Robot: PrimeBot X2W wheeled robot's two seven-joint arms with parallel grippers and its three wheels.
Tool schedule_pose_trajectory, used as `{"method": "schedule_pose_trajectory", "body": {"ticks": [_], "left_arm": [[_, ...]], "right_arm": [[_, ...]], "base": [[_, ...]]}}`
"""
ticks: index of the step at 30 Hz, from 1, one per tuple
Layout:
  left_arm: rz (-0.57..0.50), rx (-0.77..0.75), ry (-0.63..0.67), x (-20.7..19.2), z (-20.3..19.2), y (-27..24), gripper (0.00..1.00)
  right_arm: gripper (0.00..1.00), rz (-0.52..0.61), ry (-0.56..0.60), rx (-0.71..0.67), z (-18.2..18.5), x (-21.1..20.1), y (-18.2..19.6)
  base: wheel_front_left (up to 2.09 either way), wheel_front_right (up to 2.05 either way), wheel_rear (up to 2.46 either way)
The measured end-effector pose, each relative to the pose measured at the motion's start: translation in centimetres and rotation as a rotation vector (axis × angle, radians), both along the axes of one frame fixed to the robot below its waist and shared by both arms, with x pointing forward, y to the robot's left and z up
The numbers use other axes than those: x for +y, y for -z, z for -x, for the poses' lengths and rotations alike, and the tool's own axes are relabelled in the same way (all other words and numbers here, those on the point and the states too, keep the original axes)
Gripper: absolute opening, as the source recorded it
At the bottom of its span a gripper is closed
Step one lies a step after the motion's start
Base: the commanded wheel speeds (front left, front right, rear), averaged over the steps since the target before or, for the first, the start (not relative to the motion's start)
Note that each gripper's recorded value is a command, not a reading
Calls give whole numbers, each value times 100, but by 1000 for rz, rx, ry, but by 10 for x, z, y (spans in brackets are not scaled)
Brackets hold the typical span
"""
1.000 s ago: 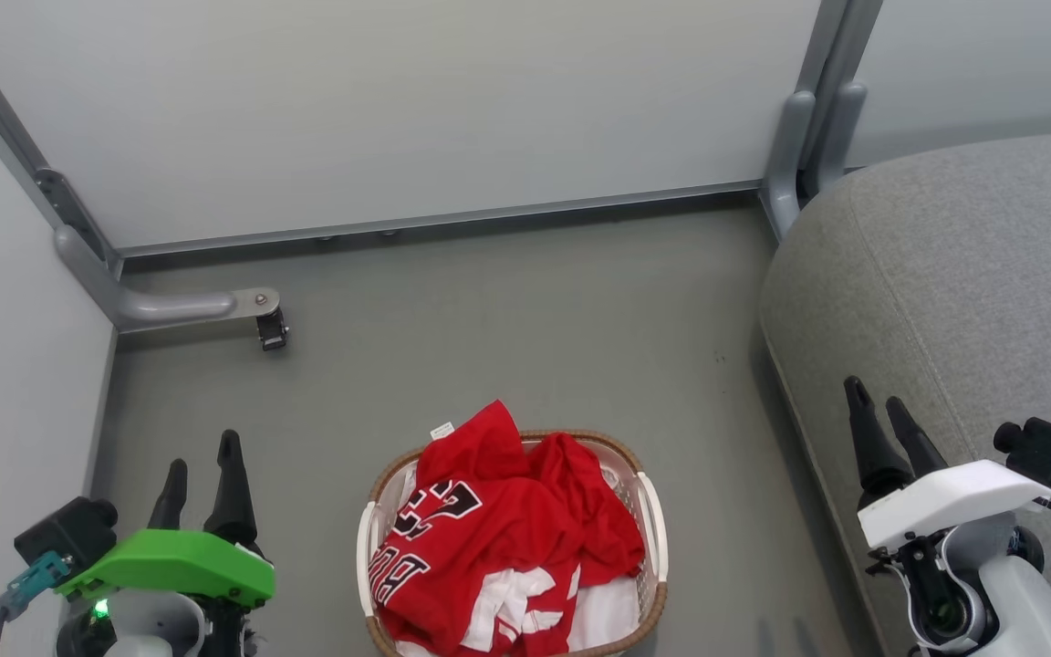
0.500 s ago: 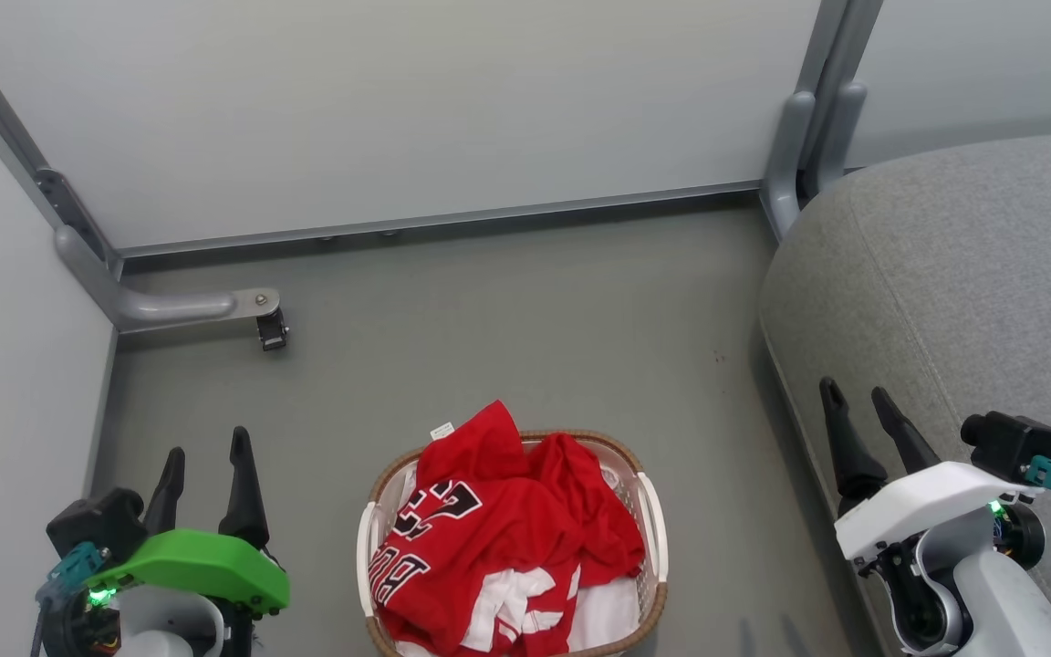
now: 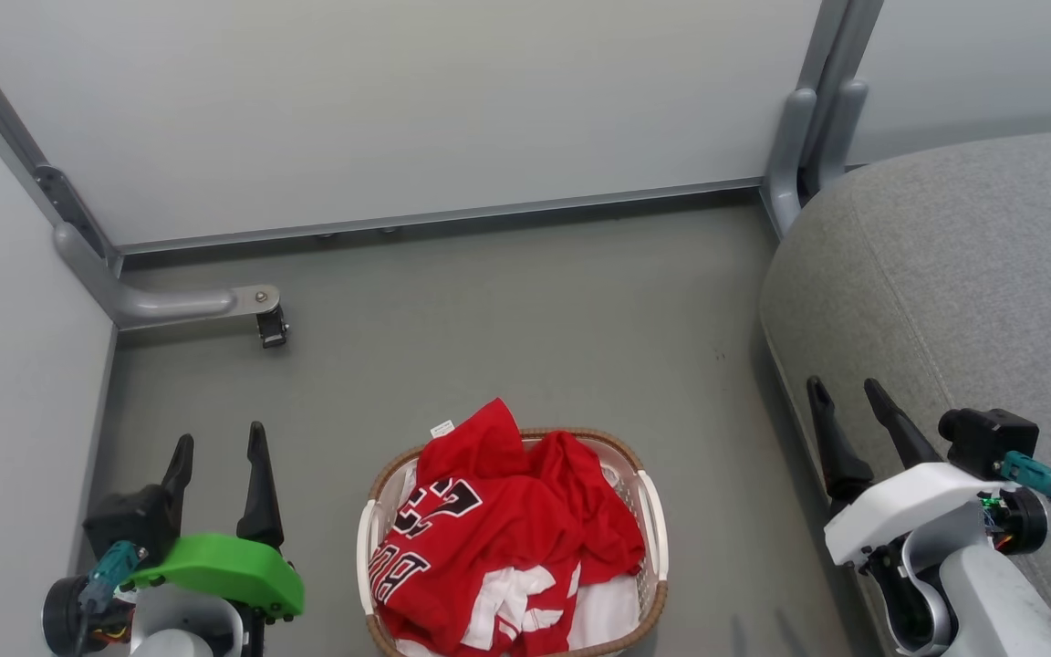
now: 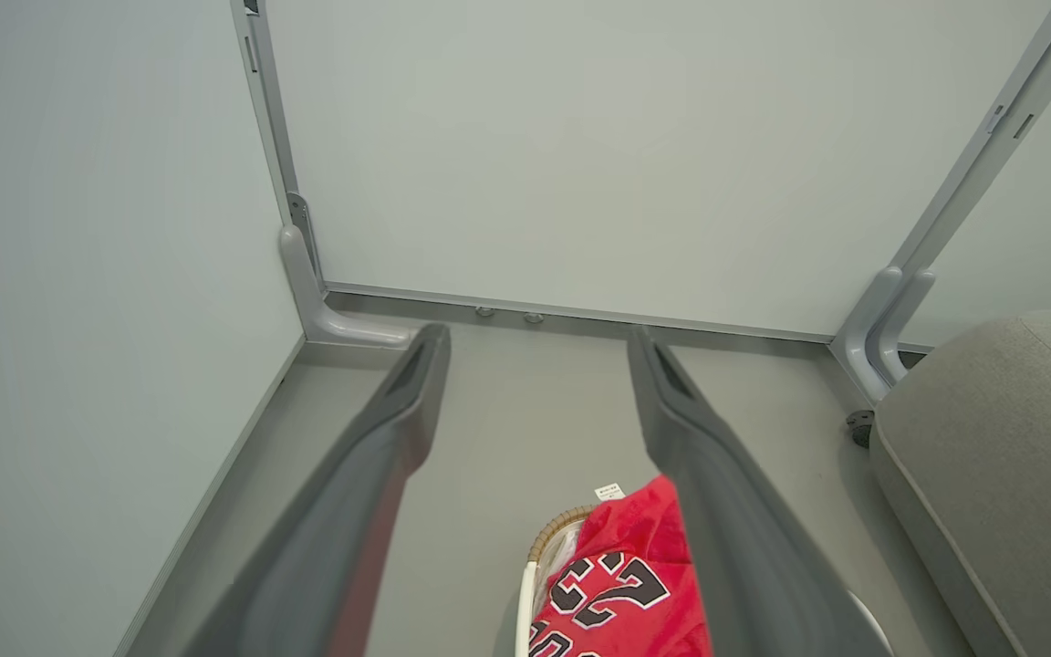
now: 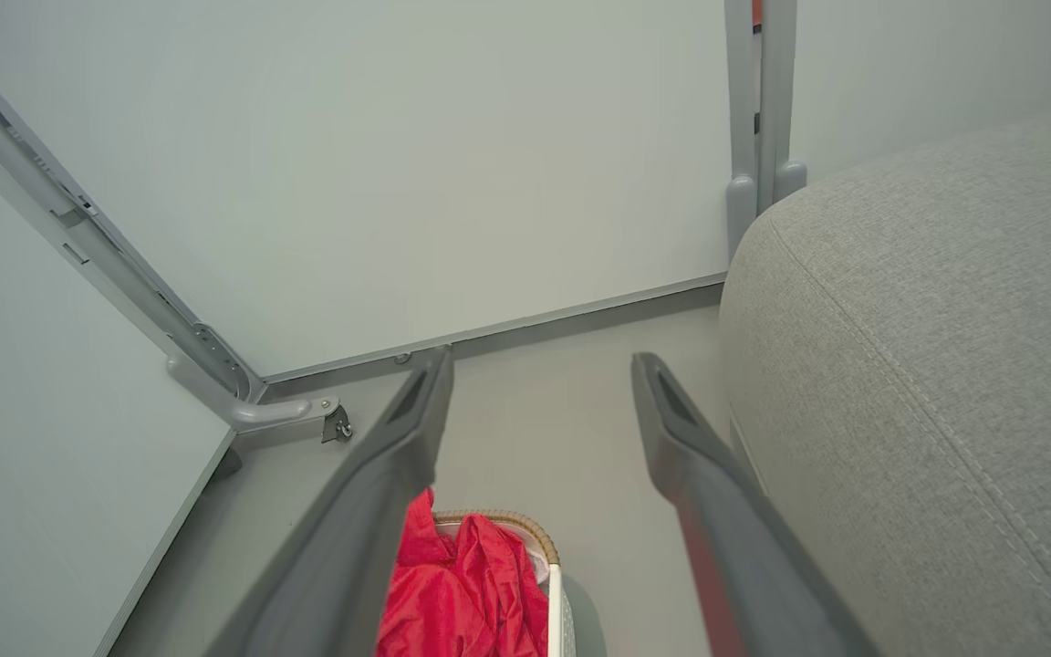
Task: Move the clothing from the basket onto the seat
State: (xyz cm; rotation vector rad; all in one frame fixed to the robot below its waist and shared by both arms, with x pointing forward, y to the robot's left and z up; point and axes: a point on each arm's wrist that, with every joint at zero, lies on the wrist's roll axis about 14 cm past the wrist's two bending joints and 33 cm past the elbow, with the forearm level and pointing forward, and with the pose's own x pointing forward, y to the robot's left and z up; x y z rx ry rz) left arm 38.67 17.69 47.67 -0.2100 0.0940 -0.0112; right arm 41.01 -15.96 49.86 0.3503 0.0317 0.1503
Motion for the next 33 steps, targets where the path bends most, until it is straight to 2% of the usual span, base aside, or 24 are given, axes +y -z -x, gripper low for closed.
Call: {"method": "schedule_pose_trajectory", "body": {"ticks": [21,27,33], "left_arm": [[-133,-8,42,-6,5,11,100],[-162,25,99,-19,1,28,100],[-189,80,231,-52,-20,56,100]], "right_arm": [[100,159,-7,-27,-2,-1,5],[100,195,-16,-44,-14,1,4],[100,223,-23,-88,-40,5,-1]], "base": [[0,0,0],[0,0,0],[0,0,0]]}}
